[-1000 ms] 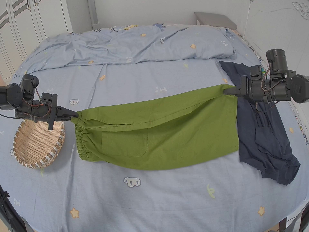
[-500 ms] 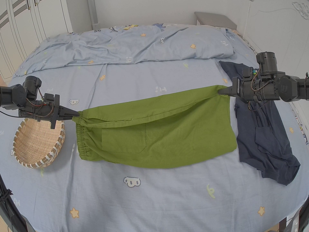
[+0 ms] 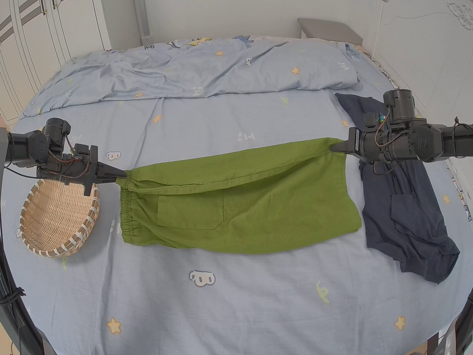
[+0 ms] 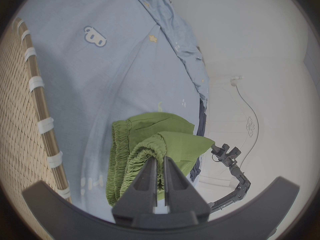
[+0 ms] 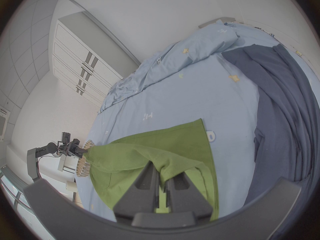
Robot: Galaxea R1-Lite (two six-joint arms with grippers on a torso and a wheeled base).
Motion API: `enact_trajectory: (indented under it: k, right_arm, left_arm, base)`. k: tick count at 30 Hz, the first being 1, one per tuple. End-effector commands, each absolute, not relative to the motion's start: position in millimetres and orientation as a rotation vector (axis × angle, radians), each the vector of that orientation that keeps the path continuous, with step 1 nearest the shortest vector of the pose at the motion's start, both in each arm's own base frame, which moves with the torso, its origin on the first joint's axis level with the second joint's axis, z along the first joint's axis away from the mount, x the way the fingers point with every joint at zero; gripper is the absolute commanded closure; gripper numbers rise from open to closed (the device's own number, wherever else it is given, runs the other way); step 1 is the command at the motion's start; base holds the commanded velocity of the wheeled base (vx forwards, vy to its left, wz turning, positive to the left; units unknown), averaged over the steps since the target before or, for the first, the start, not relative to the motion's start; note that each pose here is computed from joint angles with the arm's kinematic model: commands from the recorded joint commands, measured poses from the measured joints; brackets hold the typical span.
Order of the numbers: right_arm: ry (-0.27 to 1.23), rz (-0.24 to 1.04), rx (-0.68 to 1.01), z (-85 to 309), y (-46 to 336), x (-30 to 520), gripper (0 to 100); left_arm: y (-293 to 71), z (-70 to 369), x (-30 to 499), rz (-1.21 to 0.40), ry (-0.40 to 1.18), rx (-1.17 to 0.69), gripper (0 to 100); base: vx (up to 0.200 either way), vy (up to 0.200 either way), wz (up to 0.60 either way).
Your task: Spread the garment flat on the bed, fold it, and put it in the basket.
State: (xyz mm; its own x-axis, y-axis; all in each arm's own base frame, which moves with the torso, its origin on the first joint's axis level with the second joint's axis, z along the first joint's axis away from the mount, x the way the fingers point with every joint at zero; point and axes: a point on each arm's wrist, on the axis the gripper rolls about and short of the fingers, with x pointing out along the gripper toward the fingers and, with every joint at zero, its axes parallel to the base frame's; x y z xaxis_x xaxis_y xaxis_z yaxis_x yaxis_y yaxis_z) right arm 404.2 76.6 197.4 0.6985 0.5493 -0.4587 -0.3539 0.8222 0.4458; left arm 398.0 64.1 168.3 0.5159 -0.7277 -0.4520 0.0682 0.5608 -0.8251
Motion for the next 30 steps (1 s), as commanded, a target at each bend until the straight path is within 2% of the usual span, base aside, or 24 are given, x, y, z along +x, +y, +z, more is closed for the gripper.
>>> enact_trajectory:
  k: [1, 7, 8, 12, 13, 18, 24, 30]
  right_arm:
    - [0.643, 0.509, 0.339, 185, 78, 409, 100]
    - [0.645, 0.514, 0.341, 174, 81, 416, 100]
    - [0.647, 0.514, 0.341, 172, 81, 417, 100]
    - [0.653, 0.514, 0.342, 169, 82, 419, 100]
    - [0.66, 0.514, 0.342, 165, 83, 421, 0]
    - [0.67, 0.52, 0.336, 161, 85, 422, 0]
    - [0.686, 0.526, 0.334, 157, 88, 420, 0]
    - [0.688, 0.526, 0.334, 157, 88, 419, 0]
  left_arm:
    - [64, 162, 403, -0.553, 0.92, -0.855, 100]
    - [63, 159, 405, -0.555, 0.926, -0.855, 100]
    - [63, 159, 405, -0.556, 0.926, -0.854, 0]
    - [62, 158, 407, -0.558, 0.925, -0.852, 0]
    - [59, 158, 408, -0.564, 0.929, -0.85, 0]
    - [55, 161, 408, -0.566, 0.94, -0.862, 0]
    - [20, 165, 409, -0.617, 0.993, -0.871, 0]
    - [16, 172, 417, -0.632, 0.963, -0.865, 0]
  base:
    - [0.0, 0.0, 0.0]
    - [0.0, 0.0, 0.0]
    - [0.0, 0.0, 0.0]
    - [0.0, 0.0, 0.0]
    - [0.0, 0.0, 0.0]
    - [0.0, 0.0, 0.0]
    - [0.0, 0.0, 0.0]
    - [0.0, 0.0, 0.0]
